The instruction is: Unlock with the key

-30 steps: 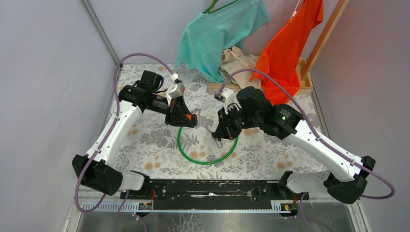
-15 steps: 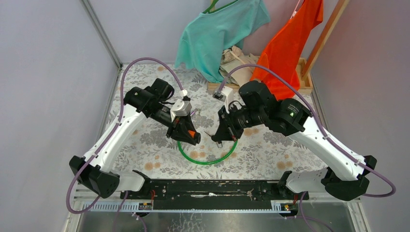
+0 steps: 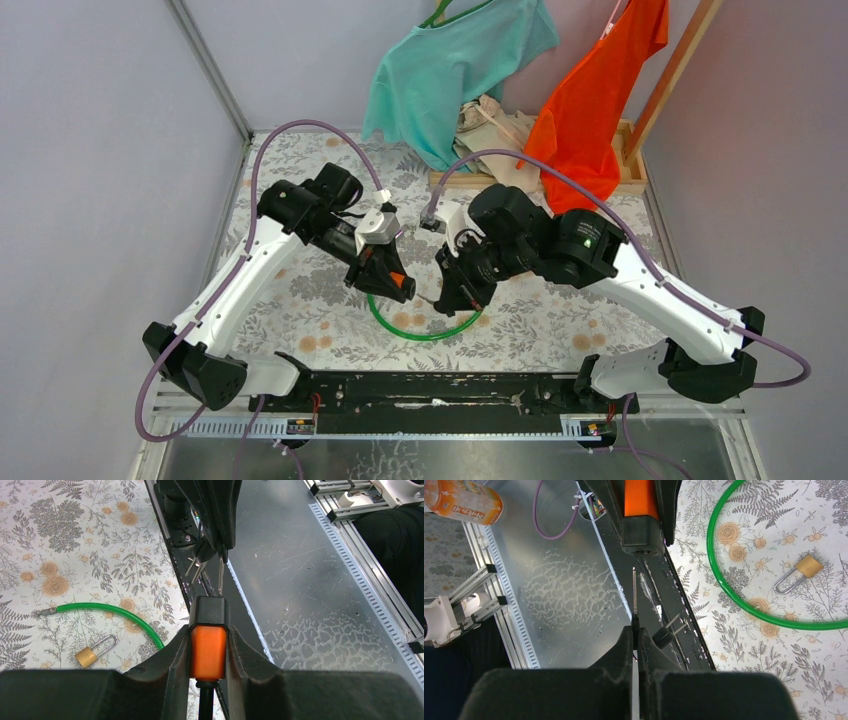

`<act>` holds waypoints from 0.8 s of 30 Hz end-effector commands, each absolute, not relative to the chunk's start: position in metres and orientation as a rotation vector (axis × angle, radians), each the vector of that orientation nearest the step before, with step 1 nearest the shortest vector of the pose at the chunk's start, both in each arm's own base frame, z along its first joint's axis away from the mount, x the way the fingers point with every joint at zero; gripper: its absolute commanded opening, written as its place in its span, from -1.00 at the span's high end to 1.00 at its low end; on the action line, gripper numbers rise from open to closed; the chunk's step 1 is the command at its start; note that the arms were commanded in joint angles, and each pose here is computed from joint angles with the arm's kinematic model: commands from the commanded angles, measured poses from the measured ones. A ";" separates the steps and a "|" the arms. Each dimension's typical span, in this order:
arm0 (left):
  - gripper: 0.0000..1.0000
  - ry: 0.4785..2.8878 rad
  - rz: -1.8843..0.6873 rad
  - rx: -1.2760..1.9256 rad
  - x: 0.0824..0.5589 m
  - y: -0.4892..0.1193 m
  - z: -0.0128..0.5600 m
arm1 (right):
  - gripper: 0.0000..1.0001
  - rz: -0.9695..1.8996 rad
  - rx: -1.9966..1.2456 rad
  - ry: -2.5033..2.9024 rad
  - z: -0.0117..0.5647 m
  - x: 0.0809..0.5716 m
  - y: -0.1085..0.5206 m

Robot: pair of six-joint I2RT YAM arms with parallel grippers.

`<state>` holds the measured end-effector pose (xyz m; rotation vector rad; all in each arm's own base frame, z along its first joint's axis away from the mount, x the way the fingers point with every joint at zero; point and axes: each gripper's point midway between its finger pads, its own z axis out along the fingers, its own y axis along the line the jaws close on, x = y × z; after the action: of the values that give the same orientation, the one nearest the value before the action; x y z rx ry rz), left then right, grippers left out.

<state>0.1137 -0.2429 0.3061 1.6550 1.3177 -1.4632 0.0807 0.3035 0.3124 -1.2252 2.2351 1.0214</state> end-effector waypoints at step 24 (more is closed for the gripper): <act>1.00 1.259 -1.442 1.698 0.104 -0.244 0.314 | 1.00 0.940 -1.214 2.198 0.322 0.097 0.313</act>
<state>0.1122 -0.2430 0.3002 1.6939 1.3294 -1.4345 0.0928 0.3079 0.3097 -1.2100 2.2579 0.9434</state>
